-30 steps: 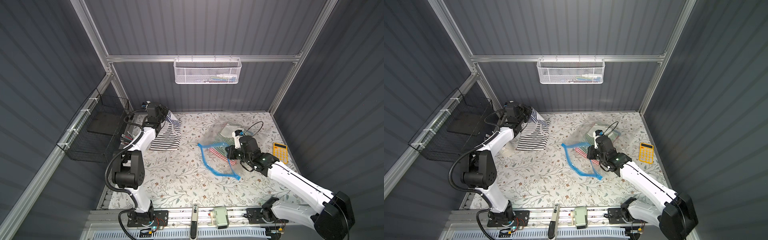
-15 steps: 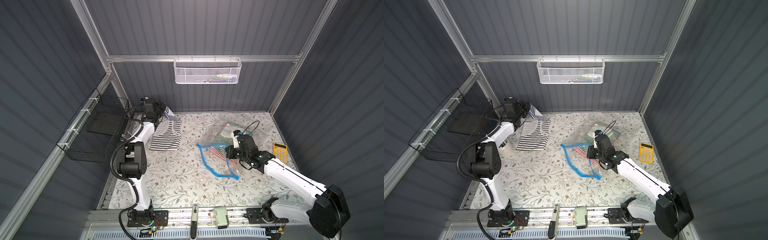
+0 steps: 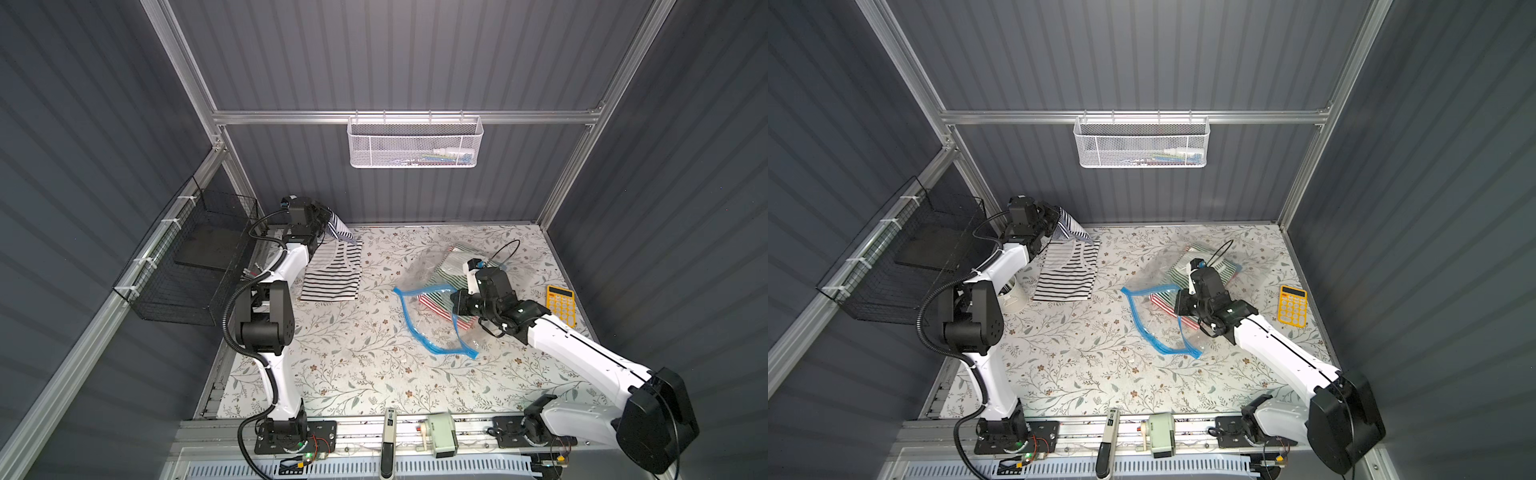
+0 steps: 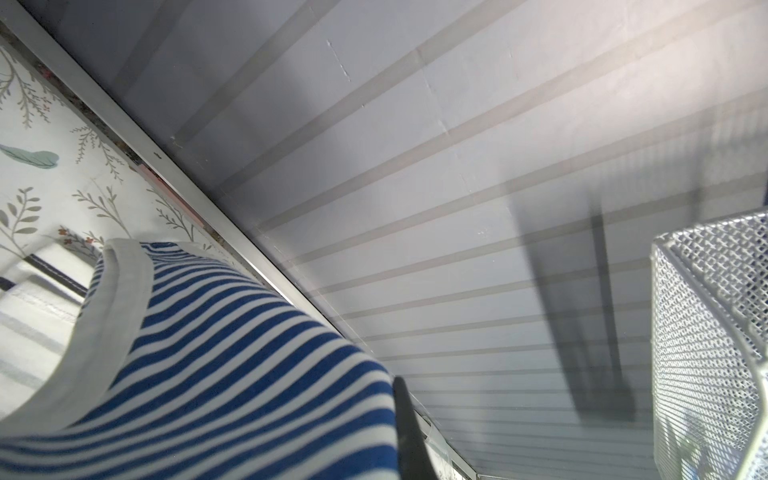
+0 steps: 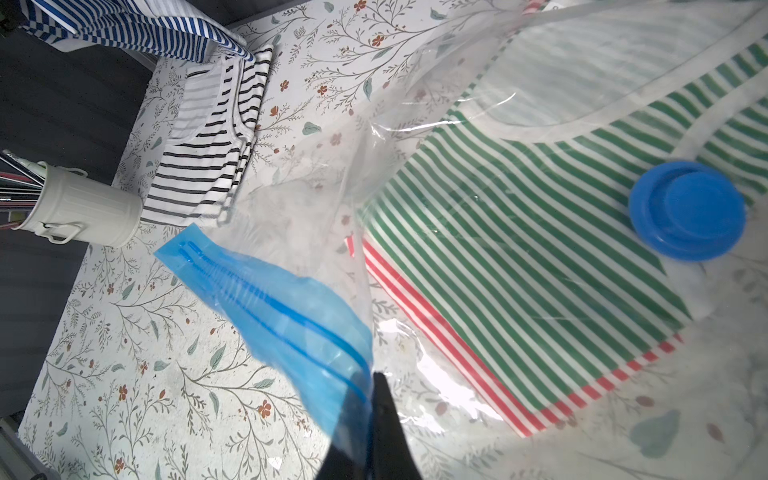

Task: Take the tank top out of the vacuum bag
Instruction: Place the tank top on the tank top.

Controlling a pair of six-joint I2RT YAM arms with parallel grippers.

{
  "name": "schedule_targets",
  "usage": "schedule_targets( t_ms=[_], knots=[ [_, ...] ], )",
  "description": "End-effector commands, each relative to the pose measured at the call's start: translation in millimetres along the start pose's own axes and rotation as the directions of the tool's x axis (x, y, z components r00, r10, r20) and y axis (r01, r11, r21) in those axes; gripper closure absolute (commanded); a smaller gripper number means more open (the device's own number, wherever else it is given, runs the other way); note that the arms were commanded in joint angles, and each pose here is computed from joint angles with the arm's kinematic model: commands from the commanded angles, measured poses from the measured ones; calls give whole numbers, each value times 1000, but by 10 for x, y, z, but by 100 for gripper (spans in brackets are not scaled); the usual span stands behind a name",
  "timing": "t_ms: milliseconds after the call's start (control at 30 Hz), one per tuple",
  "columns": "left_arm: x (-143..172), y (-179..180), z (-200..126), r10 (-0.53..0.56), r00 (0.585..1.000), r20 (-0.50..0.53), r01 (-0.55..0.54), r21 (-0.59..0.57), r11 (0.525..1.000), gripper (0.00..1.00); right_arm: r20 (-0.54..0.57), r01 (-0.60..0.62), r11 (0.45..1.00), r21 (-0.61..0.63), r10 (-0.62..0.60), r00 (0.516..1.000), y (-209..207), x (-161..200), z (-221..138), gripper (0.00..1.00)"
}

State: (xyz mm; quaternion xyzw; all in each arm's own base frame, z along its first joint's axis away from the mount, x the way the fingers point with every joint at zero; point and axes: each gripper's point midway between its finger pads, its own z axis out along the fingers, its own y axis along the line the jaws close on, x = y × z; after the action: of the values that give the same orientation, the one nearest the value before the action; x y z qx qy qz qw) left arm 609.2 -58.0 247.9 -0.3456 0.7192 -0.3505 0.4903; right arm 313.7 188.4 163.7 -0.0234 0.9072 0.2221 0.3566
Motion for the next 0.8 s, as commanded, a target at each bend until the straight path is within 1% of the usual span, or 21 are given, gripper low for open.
schedule_targets(
  t_ms=[0,233,300,400,500,767],
  knots=[
    [-2,83,-120,-11,1000,4,11,-17,1000,100,43,5,1000,-22,-4,999,60,-142,-40,100],
    [144,268,-239,-76,997,-23,74,-54,996,100,46,0,1000,-24,1,999,57,-138,-38,100],
    [250,454,-290,-104,994,-36,100,-103,990,100,47,-3,1000,-31,5,999,67,-143,-40,100],
    [330,595,-348,-151,988,-44,143,-147,979,100,47,-8,999,-34,10,999,63,-124,-33,100],
    [406,713,-392,-175,983,-51,163,-182,970,100,45,-13,999,-38,14,999,61,-106,-32,100],
    [719,981,-428,-286,952,-111,255,-228,940,100,46,-16,999,-39,18,999,55,-97,-33,100]
  ],
)
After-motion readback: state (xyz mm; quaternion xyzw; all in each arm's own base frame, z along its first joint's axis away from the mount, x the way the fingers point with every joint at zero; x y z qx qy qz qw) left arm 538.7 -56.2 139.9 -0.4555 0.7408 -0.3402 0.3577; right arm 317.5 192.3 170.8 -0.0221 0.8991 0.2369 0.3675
